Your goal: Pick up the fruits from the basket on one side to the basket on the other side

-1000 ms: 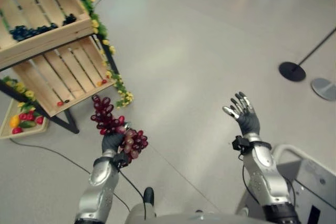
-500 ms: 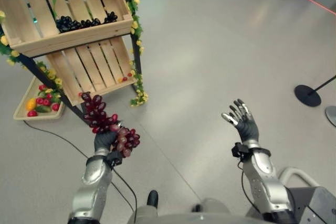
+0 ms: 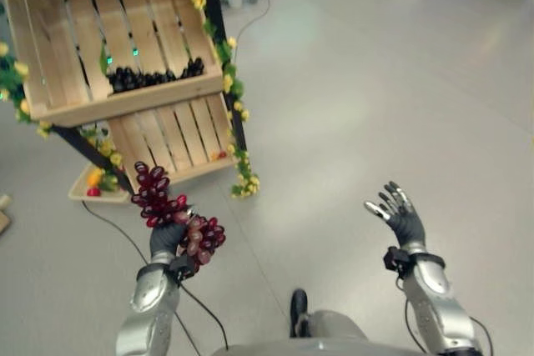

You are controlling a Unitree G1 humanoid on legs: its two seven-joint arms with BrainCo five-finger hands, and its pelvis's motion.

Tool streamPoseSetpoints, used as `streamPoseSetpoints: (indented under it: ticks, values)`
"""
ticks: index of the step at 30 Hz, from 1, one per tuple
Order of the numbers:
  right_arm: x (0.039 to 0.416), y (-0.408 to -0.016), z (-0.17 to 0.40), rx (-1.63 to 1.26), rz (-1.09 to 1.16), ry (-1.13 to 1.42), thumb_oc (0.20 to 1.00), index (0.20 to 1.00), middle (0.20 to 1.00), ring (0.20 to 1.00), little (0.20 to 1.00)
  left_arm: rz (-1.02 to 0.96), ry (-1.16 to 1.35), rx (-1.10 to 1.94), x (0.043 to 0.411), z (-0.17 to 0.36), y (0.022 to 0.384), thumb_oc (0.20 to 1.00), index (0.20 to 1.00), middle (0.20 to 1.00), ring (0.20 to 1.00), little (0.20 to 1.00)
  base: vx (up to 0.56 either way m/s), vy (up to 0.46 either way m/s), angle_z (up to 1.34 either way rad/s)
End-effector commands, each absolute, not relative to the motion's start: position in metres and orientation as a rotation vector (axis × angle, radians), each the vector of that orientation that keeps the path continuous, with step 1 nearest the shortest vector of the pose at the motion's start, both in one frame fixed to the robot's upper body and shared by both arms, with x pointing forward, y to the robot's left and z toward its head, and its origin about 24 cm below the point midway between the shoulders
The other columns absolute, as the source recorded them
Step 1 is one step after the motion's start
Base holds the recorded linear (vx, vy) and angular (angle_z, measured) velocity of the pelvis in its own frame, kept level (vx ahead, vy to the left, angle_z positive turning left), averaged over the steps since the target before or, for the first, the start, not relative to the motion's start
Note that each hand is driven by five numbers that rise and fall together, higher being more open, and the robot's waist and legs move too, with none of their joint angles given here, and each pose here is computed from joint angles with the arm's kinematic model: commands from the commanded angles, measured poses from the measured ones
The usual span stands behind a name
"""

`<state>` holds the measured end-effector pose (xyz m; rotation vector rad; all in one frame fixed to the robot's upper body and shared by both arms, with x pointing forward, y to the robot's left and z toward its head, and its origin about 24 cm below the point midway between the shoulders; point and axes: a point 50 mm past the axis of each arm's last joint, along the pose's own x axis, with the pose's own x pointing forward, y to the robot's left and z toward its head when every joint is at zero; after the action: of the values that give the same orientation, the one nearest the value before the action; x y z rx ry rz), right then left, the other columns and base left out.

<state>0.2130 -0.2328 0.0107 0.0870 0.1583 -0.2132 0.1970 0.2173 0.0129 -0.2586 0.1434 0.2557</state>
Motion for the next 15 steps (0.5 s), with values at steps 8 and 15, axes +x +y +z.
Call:
streamPoseSetpoints:
  ticks: [8, 15]
  values:
    - [0.222, -0.241, 0.018, 0.106, -0.258, 0.104, 1.0, 1.0, 1.0, 1.0, 1.0, 0.284, -0.189, -0.331, 0.199, 0.074, 0.238, 0.2, 0.2, 0.2, 0.2, 0.2, 0.2, -0.052, -0.03]
    - [0.227, -0.243, 0.013, 0.074, -0.249, 0.144, 1.0, 1.0, 1.0, 1.0, 1.0, 0.271, -0.283, -0.372, 0.19, 0.094, 0.242, 0.2, 0.2, 0.2, 0.2, 0.2, 0.1, 0.032, -0.18]
